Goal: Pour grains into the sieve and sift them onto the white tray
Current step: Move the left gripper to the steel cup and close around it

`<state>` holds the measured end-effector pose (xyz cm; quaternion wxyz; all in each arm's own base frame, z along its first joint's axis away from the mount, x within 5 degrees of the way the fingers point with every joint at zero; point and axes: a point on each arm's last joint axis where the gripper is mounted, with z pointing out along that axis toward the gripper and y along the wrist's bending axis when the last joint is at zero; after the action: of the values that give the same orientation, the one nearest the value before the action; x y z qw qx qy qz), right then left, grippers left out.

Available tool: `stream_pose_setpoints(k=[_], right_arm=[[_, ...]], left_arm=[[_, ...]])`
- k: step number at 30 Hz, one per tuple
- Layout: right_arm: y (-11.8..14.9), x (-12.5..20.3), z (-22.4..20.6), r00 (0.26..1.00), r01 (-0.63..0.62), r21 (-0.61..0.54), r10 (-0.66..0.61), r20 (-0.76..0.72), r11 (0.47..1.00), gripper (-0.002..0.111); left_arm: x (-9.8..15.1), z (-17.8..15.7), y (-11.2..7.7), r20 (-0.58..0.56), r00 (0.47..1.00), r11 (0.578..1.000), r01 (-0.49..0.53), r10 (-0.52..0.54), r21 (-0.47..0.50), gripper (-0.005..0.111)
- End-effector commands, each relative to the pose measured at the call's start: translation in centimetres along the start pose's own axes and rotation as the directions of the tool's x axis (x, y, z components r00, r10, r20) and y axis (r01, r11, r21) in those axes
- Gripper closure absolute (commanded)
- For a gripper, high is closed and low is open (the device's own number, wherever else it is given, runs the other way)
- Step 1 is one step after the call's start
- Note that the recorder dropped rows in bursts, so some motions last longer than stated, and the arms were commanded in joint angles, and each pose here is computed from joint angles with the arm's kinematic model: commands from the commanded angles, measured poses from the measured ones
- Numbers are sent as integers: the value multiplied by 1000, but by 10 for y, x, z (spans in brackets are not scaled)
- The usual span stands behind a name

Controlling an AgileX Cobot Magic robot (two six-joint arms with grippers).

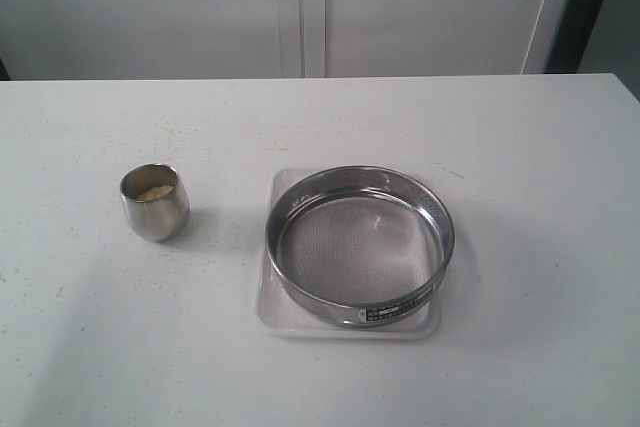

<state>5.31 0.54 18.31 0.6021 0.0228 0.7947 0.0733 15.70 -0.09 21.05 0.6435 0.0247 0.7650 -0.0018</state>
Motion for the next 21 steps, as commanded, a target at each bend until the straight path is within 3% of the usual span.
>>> stream_pose_setpoints(k=[1, 10, 12, 21], right_arm=[[0, 1, 0, 1000, 4, -1, -4, 12, 1000, 108], [0, 1, 0, 1000, 4, -1, -4, 12, 1000, 108], [0, 1, 0, 1000, -10, -1, 10, 12, 1000, 108], [0, 1, 0, 1000, -14, -1, 14, 12, 1000, 108]], left_arm=[[5, 14, -6, 0, 999, 997, -36, 36, 74, 107], [37, 48, -18, -28, 999, 975, -34, 42, 219, 107], [50, 59, -22, -91, 993, 961, -46, 73, 272, 107], [74, 90, -30, -153, 979, 917, -64, 134, 394, 107]])
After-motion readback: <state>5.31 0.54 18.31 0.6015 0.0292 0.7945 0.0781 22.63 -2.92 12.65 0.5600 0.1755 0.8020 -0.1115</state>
